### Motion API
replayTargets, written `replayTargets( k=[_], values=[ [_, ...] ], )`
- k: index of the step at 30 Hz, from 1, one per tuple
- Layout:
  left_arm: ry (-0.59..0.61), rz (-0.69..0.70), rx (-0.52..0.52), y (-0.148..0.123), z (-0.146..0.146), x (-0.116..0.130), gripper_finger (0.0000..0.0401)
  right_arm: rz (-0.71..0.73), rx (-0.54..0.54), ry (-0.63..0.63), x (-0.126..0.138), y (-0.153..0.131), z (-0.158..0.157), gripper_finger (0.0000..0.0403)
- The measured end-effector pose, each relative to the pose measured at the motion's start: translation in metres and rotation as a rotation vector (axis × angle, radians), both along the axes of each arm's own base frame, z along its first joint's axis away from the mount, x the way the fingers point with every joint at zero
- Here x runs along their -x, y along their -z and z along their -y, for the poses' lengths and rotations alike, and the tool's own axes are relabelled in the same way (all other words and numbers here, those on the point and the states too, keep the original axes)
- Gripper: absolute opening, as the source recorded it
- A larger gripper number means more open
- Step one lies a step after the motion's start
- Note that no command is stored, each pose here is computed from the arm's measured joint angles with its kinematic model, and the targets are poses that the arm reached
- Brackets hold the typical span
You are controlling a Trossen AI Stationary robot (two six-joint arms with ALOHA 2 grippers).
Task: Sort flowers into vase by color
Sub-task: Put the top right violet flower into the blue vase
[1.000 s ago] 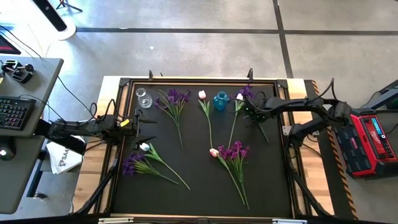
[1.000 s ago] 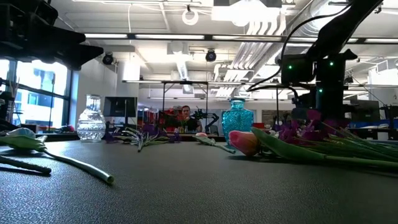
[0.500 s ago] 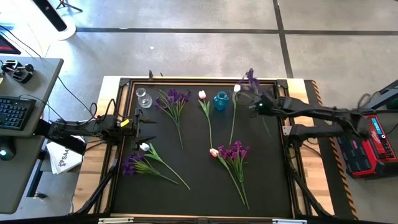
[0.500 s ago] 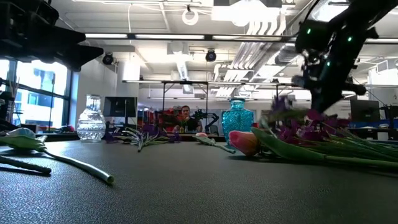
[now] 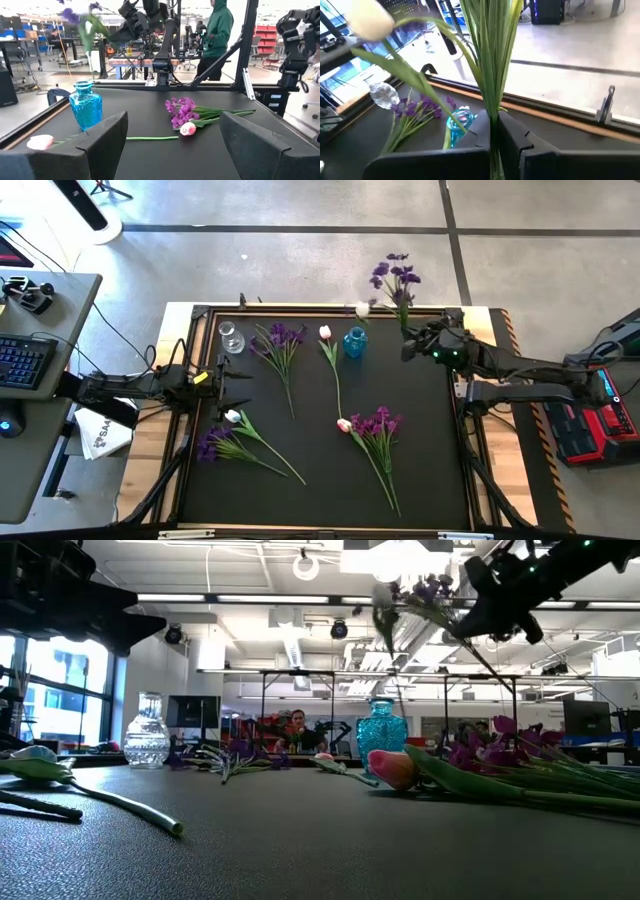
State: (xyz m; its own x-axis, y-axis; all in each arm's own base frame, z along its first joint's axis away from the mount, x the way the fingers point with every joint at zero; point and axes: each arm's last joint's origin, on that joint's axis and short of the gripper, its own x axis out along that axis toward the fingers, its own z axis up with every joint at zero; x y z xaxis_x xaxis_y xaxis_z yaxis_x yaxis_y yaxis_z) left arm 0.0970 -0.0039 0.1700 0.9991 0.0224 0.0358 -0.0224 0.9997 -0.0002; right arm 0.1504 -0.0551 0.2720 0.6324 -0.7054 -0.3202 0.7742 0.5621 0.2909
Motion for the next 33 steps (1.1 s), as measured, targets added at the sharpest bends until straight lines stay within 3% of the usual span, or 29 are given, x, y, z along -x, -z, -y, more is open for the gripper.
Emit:
replayTargets(
  k=[6,10,16,23,25,29,33],
  values=[
    [0.0,0.0,0.002,0.0,0.0,0.0,0.03,-0.051,-0.097,-0.019,0.008,0.009,-0.011,0.0],
    [0.0,0.0,0.002,0.0,0.0,0.0,0.03,-0.07,-0.079,-0.008,0.008,0.009,-0.018,0.0],
    [0.0,0.0,0.001,0.0,0.0,0.0,0.03,-0.045,0.074,-0.034,0.0,-0.009,-0.025,0.0],
    [0.0,0.001,0.0,0.0,0.0,0.0,0.03,0.143,0.45,-0.235,-0.043,-0.011,-0.021,0.0],
    [-0.001,0.001,0.0,0.0,0.0,0.0,0.03,0.232,0.547,-0.227,-0.05,-0.004,-0.013,0.0],
    [-0.001,0.001,0.0,0.0,0.0,0.0,0.03,0.368,0.585,-0.066,-0.053,0.015,0.012,0.0],
    [-0.001,0.0,0.0,0.0,0.0,0.0,0.03,0.422,0.578,-0.081,-0.065,0.033,0.033,0.0]
  ],
)
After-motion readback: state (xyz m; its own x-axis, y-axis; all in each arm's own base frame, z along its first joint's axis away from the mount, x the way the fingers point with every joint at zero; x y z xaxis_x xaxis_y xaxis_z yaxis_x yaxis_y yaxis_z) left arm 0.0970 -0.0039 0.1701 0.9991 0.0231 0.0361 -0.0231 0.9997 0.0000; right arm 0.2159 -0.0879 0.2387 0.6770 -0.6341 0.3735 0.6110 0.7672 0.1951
